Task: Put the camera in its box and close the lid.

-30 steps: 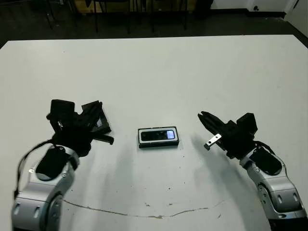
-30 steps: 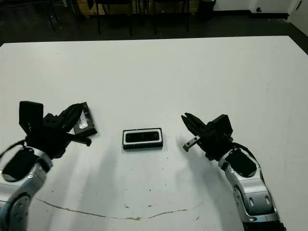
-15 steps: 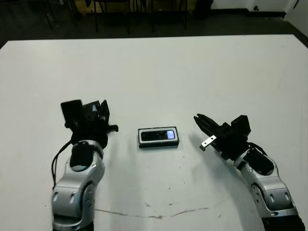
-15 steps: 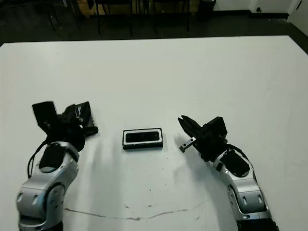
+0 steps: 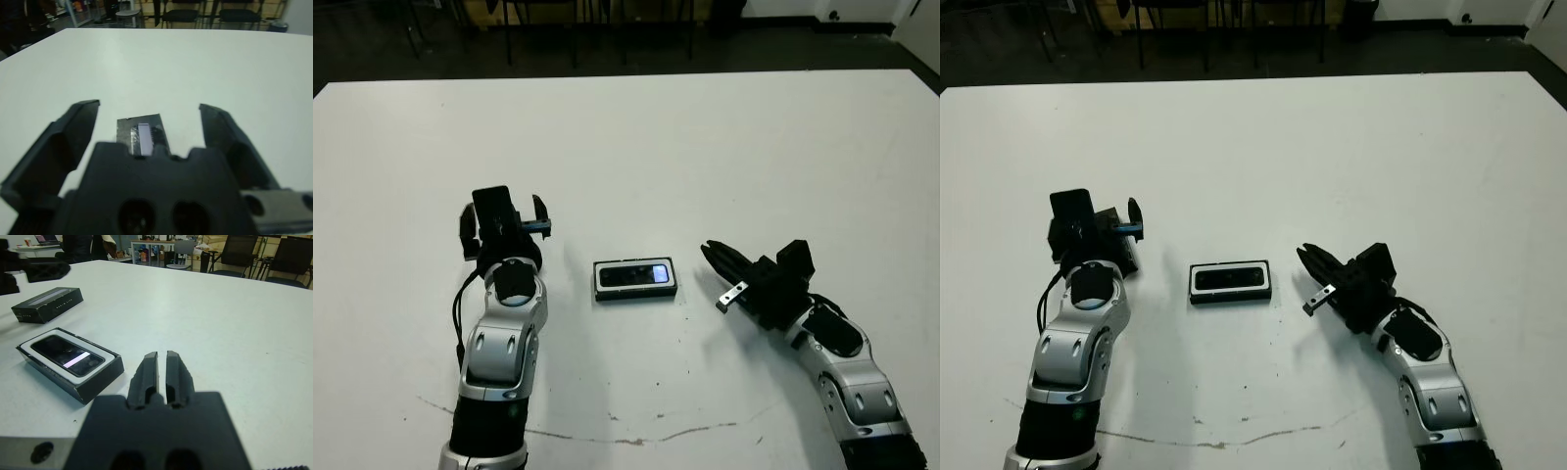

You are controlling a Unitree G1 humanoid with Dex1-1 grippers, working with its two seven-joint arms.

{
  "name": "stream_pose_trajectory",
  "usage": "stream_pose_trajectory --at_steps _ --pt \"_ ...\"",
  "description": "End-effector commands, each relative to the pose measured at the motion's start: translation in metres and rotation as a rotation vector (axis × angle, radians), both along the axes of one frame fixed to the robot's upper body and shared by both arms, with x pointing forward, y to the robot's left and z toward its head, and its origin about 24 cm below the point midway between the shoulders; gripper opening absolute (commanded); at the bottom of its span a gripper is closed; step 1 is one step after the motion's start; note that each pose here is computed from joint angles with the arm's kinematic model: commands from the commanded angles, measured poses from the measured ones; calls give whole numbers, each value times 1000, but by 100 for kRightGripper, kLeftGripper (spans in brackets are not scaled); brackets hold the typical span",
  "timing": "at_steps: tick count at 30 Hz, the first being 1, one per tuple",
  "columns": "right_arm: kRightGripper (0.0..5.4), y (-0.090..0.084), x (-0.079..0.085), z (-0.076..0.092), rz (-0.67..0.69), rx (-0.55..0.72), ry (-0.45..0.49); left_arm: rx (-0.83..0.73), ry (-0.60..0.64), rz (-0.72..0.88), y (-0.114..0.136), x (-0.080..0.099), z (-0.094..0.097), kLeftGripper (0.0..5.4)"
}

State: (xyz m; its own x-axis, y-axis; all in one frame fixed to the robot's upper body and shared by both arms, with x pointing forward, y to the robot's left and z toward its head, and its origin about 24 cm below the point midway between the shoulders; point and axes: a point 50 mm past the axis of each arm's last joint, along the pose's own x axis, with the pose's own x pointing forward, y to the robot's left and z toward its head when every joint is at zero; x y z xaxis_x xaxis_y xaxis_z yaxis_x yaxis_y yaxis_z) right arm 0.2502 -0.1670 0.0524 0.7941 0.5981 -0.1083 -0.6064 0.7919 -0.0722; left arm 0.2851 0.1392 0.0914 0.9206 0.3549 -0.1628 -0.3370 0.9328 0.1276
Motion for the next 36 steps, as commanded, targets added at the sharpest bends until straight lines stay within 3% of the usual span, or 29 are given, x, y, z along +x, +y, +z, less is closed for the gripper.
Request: stream_pose_trajectory --at_steps 1,13,31,36 --pt "0 2 0 -4 10 8 18 -40 32 31 -6 3 -4 538" --pt "0 0 -2 -5 25 -12 20 -264 33 141 14 -3 -7 538" --pt "0 4 -5 -6 31 7 40 -213 164 -52 9 -14 -17 538" --pt "0 6 -5 -7 39 10 40 -197 242 -42 10 -13 -18 538"
